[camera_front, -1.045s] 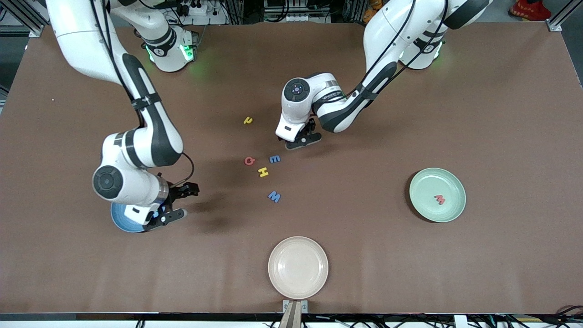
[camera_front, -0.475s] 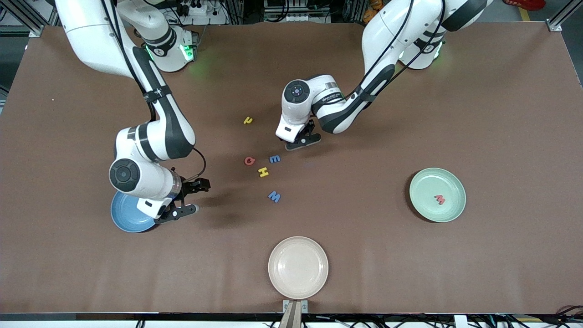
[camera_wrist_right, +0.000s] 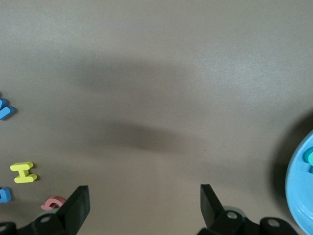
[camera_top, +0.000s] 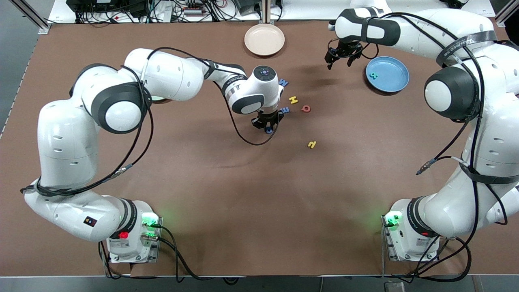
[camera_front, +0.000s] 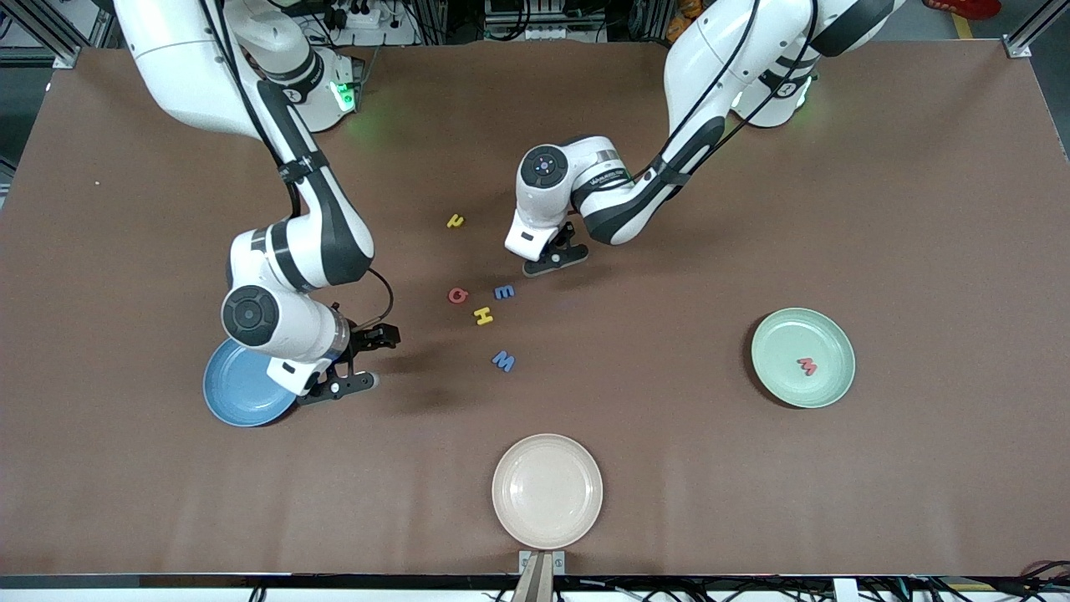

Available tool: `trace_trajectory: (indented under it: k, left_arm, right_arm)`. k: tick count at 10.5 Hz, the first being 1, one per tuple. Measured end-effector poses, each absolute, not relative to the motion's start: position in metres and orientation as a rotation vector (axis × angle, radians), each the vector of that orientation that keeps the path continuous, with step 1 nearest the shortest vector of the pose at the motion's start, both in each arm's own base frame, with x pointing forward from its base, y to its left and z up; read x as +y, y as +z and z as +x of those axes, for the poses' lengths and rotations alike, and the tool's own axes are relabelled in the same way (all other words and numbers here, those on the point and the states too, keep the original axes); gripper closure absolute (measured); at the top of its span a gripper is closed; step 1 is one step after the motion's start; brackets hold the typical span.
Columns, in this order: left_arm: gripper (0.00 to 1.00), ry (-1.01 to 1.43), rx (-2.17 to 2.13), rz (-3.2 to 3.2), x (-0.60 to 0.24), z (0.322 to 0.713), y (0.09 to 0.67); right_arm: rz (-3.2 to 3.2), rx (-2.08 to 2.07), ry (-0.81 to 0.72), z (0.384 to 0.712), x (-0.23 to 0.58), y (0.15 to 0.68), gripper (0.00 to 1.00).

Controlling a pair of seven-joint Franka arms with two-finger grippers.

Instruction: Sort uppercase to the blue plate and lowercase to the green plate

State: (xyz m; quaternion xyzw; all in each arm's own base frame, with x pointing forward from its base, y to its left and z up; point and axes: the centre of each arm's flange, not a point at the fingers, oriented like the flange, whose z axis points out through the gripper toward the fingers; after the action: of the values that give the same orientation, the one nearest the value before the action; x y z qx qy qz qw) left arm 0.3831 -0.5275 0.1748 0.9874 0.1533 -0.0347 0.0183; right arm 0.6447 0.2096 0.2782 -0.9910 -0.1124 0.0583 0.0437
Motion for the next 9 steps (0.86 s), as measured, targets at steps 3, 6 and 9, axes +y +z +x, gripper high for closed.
trace_trajectory:
  k: [3, 6, 9]
  left_arm:
    - [0.74, -0.027, 0.510, 3.047, -0.511, 0.419, 0.197]
    - [0.74, 0.113, 0.450, 3.062, -0.460, 0.484, 0.266]
    - [0.74, 0.162, 0.342, 3.107, -0.367, 0.555, 0.294]
  right_arm:
    - [-3.041, -0.278, 0.186, 0.638, 0.228, 0.278, 0.00]
    - [-3.055, -0.206, 0.180, 0.625, 0.266, 0.278, 0.00]
    - [-3.064, -0.127, 0.154, 0.607, 0.306, 0.276, 0.00]
